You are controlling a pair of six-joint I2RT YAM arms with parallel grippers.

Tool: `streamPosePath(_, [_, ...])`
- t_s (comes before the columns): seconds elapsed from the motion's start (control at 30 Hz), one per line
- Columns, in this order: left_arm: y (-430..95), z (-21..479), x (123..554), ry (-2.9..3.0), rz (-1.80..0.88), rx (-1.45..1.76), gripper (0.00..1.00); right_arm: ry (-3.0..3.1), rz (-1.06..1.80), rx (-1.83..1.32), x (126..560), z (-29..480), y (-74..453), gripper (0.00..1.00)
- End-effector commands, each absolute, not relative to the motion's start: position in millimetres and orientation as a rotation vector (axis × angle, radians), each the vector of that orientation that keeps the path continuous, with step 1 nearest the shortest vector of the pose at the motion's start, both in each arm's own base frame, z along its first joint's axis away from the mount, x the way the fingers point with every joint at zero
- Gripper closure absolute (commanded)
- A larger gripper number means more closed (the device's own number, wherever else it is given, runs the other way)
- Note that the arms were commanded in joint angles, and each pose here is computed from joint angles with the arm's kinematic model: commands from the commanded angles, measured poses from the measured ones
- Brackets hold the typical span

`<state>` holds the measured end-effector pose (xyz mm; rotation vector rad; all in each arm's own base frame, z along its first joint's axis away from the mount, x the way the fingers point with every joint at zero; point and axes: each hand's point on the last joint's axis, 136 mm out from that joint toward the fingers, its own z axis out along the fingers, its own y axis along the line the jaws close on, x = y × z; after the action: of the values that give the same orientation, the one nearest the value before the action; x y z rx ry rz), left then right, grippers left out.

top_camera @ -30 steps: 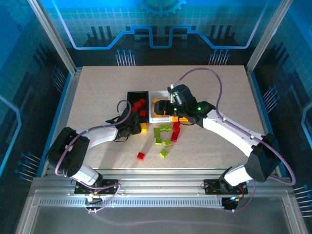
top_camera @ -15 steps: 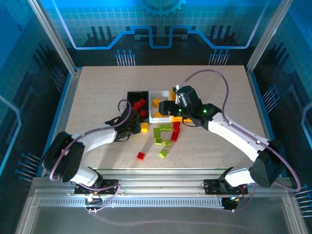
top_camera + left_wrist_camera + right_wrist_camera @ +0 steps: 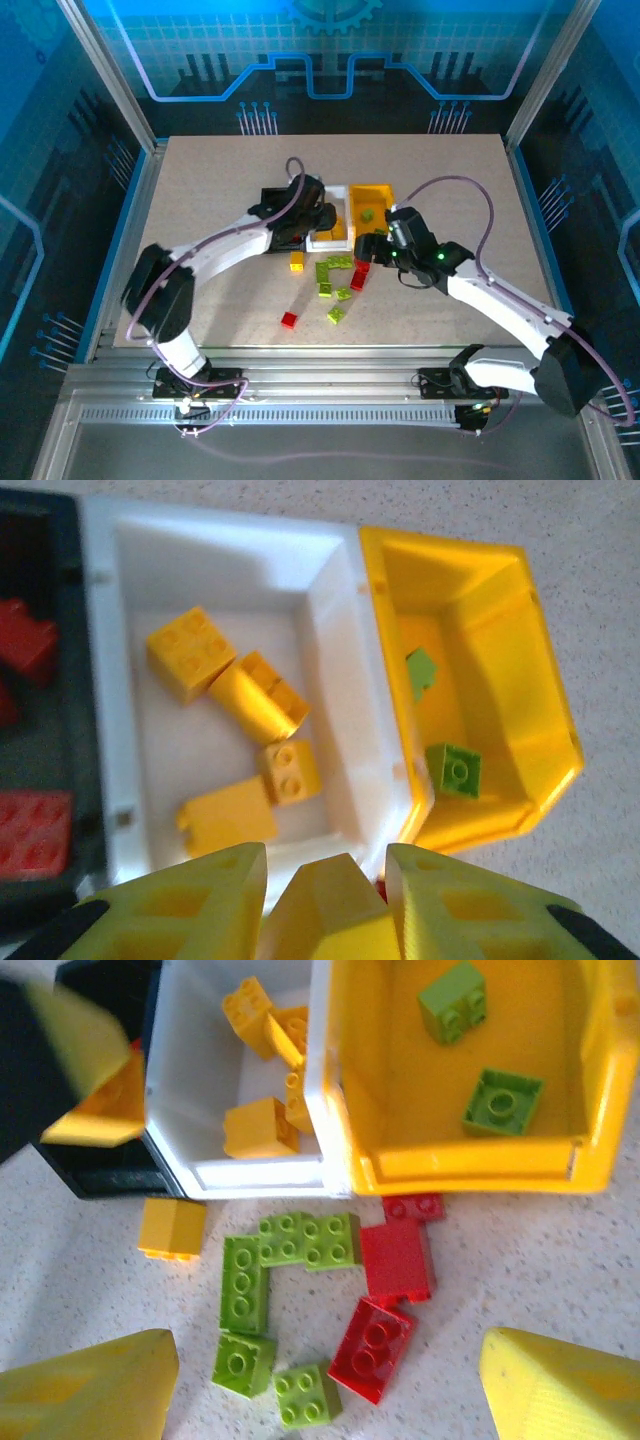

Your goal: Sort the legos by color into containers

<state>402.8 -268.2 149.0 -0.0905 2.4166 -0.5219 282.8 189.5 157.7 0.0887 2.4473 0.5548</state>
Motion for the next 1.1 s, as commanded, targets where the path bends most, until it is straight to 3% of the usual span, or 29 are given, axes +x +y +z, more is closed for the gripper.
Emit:
streamPosePath(0.0, [-274, 128, 421, 2.474, -0.424, -0.043, 0.65, 2.443, 0.525, 0.147, 274, 155, 173, 0.20])
streamPosePath(0.27, [-281, 97, 454, 2.534, -0.376, -0.072, 0.61, 2.480, 0.523, 0.157, 258, 144, 165, 0.19])
streamPosePath(0.57, [-290, 128, 450, 2.494, -0.468, -0.061, 0.26, 2.528, 0.531, 0.161, 251, 131, 168, 0.17])
streamPosePath(0.73, [-295, 168, 422, 2.419, -0.647, -0.073, 0.11, 2.565, 0.537, 0.138, 251, 121, 178, 0.17])
streamPosePath(0.77, [-295, 179, 413, 2.398, -0.681, -0.069, 0.02, 2.580, 0.535, 0.127, 250, 117, 181, 0.17])
streamPosePath(1.07, [-261, 184, 325, 2.361, -0.758, -0.072, 0.01, 2.656, 0.500, 0.140, 260, 80, 214, 0.17])
